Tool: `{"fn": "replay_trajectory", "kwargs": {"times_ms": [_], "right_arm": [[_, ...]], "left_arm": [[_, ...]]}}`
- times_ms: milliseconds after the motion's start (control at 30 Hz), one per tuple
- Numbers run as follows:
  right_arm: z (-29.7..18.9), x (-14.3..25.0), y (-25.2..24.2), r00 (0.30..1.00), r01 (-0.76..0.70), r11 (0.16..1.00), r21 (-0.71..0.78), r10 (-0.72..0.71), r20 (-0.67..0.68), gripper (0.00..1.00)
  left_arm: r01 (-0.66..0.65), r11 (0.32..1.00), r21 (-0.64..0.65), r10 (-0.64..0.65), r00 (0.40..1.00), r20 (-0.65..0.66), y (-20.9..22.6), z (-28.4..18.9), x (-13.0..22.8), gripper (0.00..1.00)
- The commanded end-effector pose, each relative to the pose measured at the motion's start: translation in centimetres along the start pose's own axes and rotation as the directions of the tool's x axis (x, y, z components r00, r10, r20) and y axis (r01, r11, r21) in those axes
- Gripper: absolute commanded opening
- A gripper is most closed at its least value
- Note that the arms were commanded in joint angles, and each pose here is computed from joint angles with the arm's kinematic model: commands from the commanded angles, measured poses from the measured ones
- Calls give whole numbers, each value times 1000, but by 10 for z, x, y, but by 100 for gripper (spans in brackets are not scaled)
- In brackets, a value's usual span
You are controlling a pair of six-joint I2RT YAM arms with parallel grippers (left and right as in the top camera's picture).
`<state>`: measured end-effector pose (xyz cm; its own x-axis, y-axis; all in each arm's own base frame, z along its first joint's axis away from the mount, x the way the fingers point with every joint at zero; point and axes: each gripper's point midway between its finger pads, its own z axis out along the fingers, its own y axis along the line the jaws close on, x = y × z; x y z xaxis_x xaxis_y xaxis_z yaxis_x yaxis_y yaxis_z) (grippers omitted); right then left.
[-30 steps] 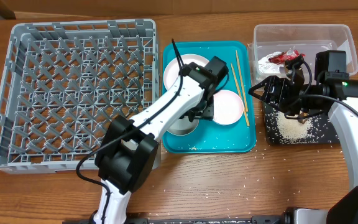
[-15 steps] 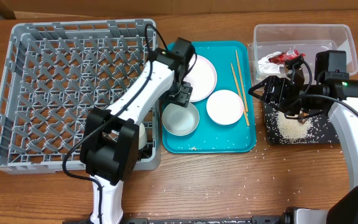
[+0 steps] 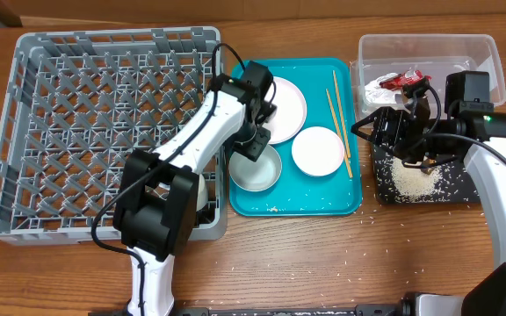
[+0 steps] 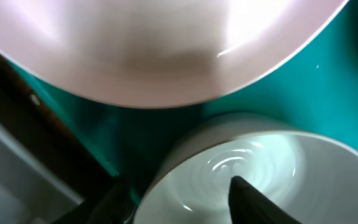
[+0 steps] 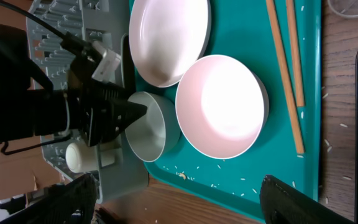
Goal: Sort waste into correct bins and load items into the dishwasher
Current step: 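Lift the small white bowl with the left gripper toward the rack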
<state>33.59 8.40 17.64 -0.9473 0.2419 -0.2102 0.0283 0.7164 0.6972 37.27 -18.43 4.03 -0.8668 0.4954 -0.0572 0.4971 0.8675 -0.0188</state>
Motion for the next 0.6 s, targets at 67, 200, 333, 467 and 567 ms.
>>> {"fn": "replay_trajectory", "kwargs": {"times_ms": [67,200,333,467,567], "right_arm": [[1,-2,-1,1000,15,1000,9,-15,2,85],[1,0,-2,1000,8,1000,17,-8,-3,85],[1,0,-2,1000,9,1000,17,-9,-2,85],[1,-1,-2,1000,11,1000,16,-11,-1,85],[1,-2,-2,1000,15,1000,15,-15,4,85]], "left_arm": [[-25,1000,10,26,999,-30,0,12,9,33],[-24,1000,13,24,999,-24,-1,12,7,4],[-22,1000,14,22,999,-34,0,7,8,4],[-16,999,35,17,1000,-19,-1,-31,-1,4],[-15,1000,22,14,998,60,1,-80,-19,4]]}}
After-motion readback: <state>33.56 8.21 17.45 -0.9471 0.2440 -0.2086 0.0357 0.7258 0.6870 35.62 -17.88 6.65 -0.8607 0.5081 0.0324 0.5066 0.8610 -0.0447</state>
